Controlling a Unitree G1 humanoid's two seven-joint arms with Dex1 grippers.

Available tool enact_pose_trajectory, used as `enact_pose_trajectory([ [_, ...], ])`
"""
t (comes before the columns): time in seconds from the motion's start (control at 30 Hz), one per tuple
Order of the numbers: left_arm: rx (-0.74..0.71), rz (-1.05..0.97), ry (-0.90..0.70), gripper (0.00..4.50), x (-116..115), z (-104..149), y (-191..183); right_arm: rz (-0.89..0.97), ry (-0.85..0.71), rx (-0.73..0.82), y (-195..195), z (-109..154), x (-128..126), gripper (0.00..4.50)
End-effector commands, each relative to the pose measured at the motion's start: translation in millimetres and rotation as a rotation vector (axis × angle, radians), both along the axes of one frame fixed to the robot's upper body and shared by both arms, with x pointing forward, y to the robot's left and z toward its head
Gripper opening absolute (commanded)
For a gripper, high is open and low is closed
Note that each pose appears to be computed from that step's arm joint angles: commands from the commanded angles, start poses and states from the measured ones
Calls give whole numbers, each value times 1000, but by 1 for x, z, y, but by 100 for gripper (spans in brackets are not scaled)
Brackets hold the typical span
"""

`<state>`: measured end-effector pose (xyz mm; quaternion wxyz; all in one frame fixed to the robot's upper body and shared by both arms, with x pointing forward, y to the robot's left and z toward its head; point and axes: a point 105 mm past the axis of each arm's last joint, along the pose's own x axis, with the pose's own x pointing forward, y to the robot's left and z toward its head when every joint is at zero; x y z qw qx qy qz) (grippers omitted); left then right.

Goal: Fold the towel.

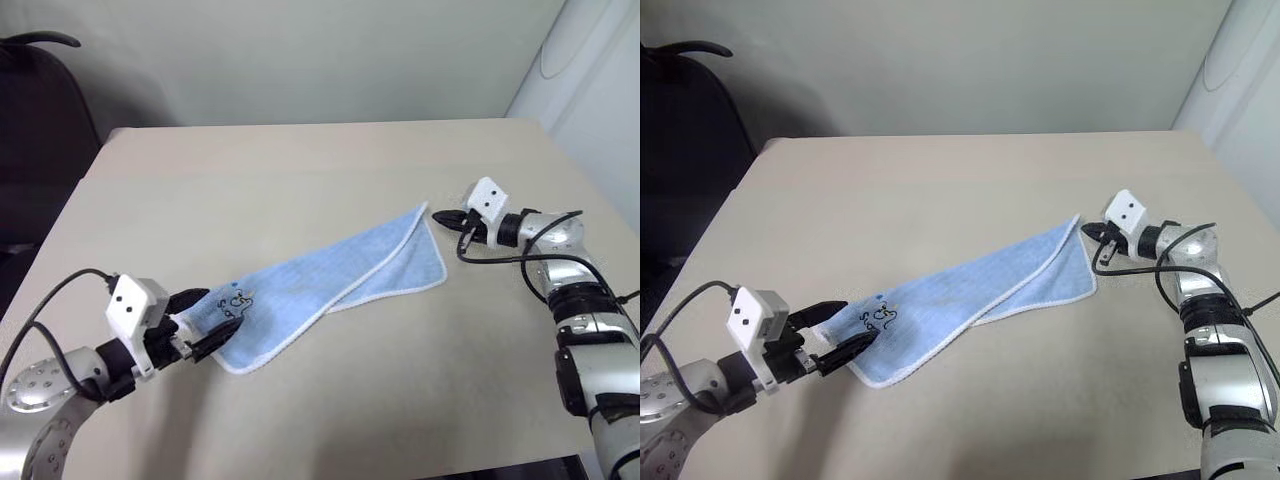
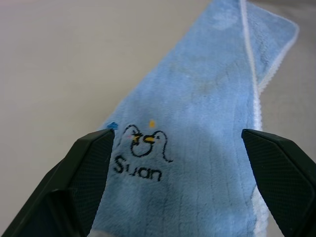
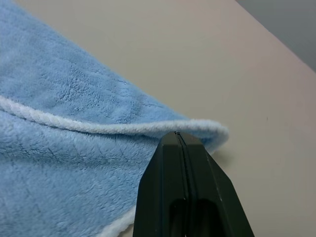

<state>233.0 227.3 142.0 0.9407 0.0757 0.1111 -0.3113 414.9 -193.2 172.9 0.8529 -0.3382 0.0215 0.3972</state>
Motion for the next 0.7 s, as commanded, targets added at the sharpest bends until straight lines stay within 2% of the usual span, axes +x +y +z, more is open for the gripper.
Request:
enact_pose_trajectory([
  [0.03, 5, -31, -28, 450, -1, 4, -6, 38, -90, -107, 3, 20, 5, 37],
  [0.1, 6, -40, -23, 450, -2, 2, -9, 56, -108, -176, 6, 19, 7, 83],
  [0.37, 0, -57, -22, 450, -4, -3, -16, 134, -312, -527, 17, 22, 16, 352],
  [0.47, -2, -67, -22, 450, -4, -5, -19, 149, -393, -671, 21, 20, 22, 352],
  [0.7, -5, -72, -31, 450, -3, -6, -22, 160, -476, -815, 32, 11, 32, 352],
])
